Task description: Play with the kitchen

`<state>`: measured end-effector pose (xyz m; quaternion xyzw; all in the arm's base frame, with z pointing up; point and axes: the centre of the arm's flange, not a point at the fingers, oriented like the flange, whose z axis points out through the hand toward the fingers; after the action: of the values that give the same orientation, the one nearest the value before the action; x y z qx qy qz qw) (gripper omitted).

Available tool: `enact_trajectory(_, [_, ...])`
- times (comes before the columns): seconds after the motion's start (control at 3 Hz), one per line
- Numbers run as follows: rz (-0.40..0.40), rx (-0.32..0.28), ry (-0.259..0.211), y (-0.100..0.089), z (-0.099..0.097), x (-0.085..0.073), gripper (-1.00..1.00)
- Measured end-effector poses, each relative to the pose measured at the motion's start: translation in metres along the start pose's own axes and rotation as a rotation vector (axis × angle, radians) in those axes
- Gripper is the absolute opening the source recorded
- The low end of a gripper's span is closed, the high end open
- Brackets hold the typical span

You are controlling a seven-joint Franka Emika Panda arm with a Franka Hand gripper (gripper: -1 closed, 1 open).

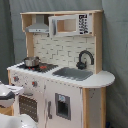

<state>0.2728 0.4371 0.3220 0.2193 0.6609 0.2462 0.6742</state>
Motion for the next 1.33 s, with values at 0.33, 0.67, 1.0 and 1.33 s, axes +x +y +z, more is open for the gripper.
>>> enact_trajectory(0.33, [0.01,0.017,-0.016,-0.011,-0.005,-0.019,1.0])
enact_trajectory(0.67, [0.035,0.078,-0.048,-0.038,0.004,-0.045,1.0])
enact_trajectory(1.0, [0.088,0.151,-0.055,-0.055,0.027,-0.069,1.0])
enact_trajectory(1.33, [0.098,0.179,-0.018,-0.056,0.042,-0.072,1.0])
